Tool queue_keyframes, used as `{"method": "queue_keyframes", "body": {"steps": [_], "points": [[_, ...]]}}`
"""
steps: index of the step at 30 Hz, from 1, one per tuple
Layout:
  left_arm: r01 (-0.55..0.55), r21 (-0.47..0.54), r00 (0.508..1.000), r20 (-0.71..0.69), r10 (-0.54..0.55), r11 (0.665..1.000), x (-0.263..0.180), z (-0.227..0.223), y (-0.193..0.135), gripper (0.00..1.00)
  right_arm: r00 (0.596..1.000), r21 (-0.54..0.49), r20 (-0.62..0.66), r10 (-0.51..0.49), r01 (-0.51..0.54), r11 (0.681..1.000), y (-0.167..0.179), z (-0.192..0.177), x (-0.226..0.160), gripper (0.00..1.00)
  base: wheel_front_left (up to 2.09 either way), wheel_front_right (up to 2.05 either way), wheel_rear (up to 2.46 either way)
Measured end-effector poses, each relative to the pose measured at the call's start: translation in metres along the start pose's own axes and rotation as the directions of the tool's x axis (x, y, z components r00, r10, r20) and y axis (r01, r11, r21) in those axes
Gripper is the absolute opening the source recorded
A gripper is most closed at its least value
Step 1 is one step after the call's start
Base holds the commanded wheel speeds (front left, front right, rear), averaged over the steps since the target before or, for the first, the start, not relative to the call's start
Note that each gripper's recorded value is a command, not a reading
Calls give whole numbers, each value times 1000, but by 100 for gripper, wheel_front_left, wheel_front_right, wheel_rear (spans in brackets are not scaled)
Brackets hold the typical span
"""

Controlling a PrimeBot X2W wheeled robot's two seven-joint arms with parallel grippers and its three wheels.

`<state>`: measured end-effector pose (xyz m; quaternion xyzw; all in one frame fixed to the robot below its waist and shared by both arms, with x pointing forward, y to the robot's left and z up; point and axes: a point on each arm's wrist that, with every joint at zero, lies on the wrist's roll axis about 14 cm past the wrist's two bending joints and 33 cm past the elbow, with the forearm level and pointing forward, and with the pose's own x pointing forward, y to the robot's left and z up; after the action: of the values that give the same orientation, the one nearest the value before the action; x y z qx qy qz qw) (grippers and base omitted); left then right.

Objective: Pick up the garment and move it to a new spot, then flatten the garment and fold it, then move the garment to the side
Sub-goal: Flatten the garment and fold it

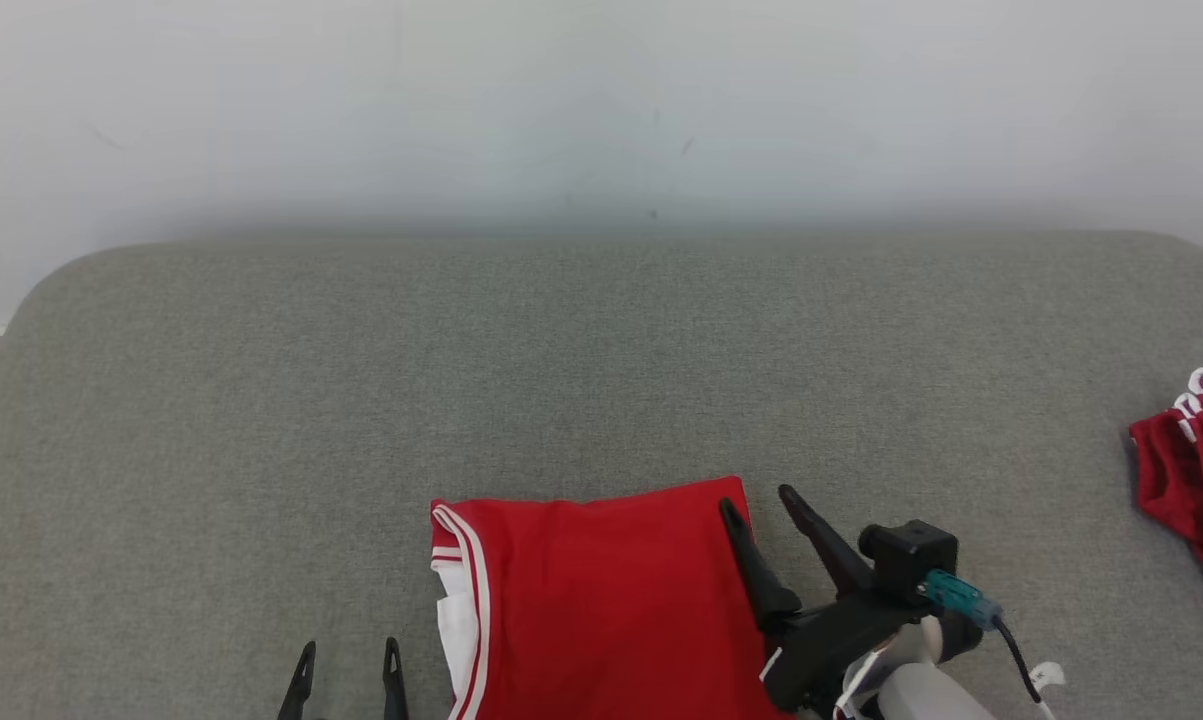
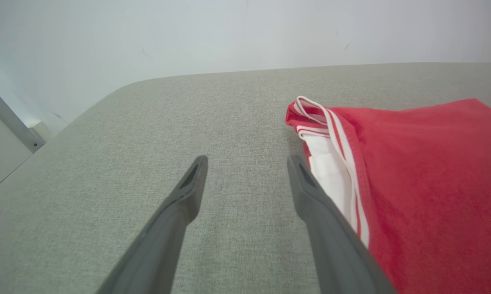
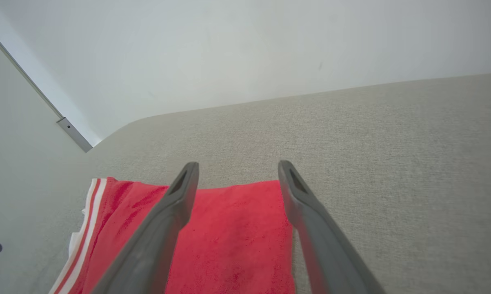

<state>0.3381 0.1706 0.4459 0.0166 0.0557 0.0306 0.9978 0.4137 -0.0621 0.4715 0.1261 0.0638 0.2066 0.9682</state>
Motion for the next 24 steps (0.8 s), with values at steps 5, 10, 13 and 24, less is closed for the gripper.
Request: {"method": "queue_keyframes", "body": {"steps": [5, 10, 13, 24], "points": [[16, 2, 1000, 18, -16, 1000, 6, 6, -5, 100, 993, -41, 51, -110, 112, 993, -33, 10, -21, 100, 0, 0, 0], [16, 1, 999, 32, -16, 1000, 11, 11, -7, 100, 970, -14, 77, -231, 233, 972, -63, 11, -44, 100, 0, 0, 0], [25, 3, 999, 38, -25, 1000, 14, 13, -9, 100, 954, -16, 91, -285, 288, 958, -78, 14, -56, 100, 0, 0, 0], [76, 16, 996, 53, -77, 997, 20, 18, -22, 100, 920, -57, 95, -381, 387, 920, -100, 10, -92, 100, 0, 0, 0]]}}
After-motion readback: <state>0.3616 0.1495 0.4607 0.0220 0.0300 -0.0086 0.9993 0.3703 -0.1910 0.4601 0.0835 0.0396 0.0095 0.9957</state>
